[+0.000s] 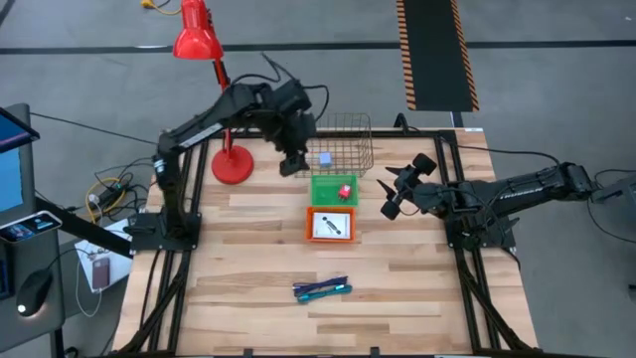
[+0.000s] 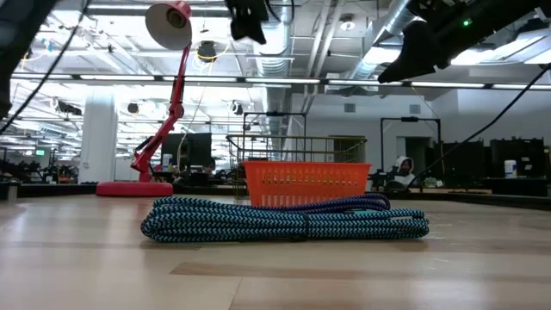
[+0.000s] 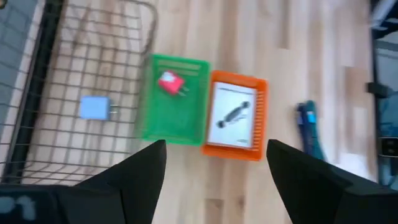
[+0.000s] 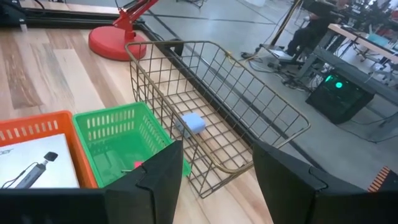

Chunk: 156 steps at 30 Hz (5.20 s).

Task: Pick and place items into bin
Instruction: Put the blue charger adapter into the green basket

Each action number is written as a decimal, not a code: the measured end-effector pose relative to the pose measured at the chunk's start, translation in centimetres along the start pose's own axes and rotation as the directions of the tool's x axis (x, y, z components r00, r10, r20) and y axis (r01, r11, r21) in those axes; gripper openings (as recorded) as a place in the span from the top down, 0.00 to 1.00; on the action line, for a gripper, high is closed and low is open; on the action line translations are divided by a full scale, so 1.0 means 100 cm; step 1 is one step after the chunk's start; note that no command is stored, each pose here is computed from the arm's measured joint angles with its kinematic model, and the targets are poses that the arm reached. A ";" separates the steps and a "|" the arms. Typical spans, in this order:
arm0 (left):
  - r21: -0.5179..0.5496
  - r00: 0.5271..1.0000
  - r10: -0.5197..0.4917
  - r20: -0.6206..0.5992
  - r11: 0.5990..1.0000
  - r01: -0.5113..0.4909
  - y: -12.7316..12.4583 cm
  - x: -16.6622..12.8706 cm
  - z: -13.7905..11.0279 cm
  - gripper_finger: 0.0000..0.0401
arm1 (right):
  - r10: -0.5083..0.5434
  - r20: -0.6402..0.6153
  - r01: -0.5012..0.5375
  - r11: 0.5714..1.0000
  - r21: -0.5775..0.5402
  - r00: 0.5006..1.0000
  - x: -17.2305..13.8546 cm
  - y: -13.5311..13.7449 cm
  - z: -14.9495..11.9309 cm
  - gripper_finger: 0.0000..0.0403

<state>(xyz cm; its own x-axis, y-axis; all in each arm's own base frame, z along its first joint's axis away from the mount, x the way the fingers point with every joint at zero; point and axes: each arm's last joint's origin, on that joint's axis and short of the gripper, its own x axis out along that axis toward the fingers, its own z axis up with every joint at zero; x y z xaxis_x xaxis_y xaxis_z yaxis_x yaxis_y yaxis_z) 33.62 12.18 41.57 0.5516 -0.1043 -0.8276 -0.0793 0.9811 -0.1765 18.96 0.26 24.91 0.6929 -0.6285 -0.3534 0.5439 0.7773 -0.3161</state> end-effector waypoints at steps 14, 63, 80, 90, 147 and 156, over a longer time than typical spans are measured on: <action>0.075 0.944 0.013 0.330 0.996 -0.039 -0.042 0.024 -0.104 0.34 | -0.100 0.024 0.100 0.995 0.013 0.995 0.000 -0.003 0.003 0.54; -0.013 0.524 -0.019 0.851 0.998 0.057 -0.035 0.084 -0.342 0.34 | 0.195 0.431 -0.371 0.851 0.373 0.881 -0.060 -0.042 -0.090 0.54; -0.102 0.558 0.107 0.823 0.994 -0.041 -0.030 0.089 -0.346 0.34 | 0.196 0.410 -0.338 0.889 0.309 0.891 -0.043 -0.022 -0.115 0.54; -0.140 0.558 0.120 0.821 0.990 -0.006 -0.030 0.089 -0.346 0.34 | 0.200 0.398 -0.340 0.884 0.322 0.895 -0.042 -0.021 -0.115 0.54; -0.189 0.897 0.377 0.231 0.922 -0.339 0.071 0.053 0.011 0.34 | 0.198 0.397 -0.338 0.884 0.323 0.896 -0.042 -0.021 -0.115 0.54; -0.168 0.931 0.340 0.134 0.933 -0.317 0.110 0.084 0.022 0.34 | 0.198 0.397 -0.338 0.884 0.323 0.896 -0.042 -0.021 -0.115 0.54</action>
<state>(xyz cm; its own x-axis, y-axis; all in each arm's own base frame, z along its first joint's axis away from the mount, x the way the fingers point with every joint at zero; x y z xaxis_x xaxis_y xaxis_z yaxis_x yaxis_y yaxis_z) 39.22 22.43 33.89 0.5974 0.2584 -0.7591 -0.3885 0.9214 0.0079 9.47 0.93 16.89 0.9166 -0.3986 -0.0300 0.3991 0.9085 0.1241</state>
